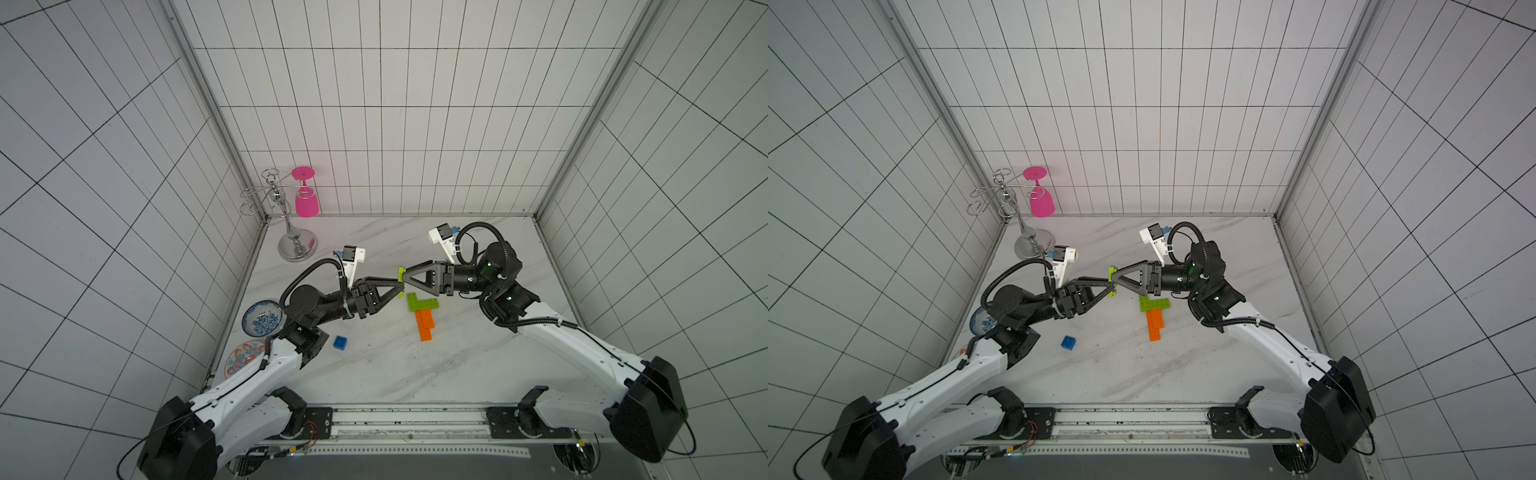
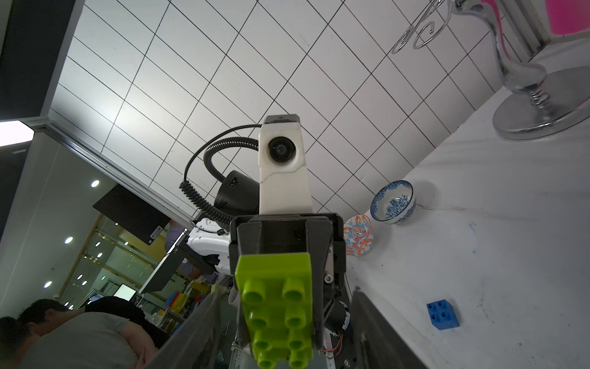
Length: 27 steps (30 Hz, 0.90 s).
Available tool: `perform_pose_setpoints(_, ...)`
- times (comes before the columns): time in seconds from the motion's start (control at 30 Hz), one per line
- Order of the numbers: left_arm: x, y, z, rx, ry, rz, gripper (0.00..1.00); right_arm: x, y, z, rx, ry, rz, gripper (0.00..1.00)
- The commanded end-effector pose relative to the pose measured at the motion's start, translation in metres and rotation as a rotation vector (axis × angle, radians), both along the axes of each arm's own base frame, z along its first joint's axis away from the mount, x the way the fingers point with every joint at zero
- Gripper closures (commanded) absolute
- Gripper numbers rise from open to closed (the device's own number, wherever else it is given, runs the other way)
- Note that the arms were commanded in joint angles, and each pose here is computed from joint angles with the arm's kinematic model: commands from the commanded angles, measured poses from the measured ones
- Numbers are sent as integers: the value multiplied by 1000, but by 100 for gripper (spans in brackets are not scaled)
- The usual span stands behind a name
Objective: Assemble a small pinwheel with lego
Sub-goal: Place the lego brick at the center of the board.
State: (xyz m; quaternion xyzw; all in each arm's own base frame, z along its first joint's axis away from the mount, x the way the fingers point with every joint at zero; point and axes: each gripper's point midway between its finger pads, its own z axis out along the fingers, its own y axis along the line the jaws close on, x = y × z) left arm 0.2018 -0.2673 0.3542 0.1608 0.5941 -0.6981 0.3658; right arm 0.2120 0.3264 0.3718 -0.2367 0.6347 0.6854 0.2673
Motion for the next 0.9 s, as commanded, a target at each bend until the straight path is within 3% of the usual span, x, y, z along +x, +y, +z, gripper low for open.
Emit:
perform_pose_setpoints(0.0, -4, -1, 2, -17, -9, -21, 72, -6, 1, 37, 70, -80, 23, 44)
perform_pose_setpoints(0.1, -4, -1, 0, -16, -4, -23, 72, -6, 2, 38, 70, -80, 25, 55)
perform_pose_setpoints(0.33, -5, -3, -4, -10, 2, -32, 72, -4, 5, 37, 66, -76, 27, 60)
perform_pose_setpoints(0.6, -2, -3, -11, 5, 16, -28, 70, -4, 6, 34, 59, -78, 26, 75)
perform_pose_setpoints(0.7, 0, -3, -14, 11, 25, -19, 55, -3, 5, 31, 43, -84, 13, 76)
perform_pose_setpoints(0.8, 5, 1, -20, 27, 40, 11, 27, 2, 4, 20, -19, -95, -24, 77)
perform_pose_setpoints(0.87, 11, 7, -26, 57, 49, 51, 15, 6, 3, 8, -91, -107, -63, 77)
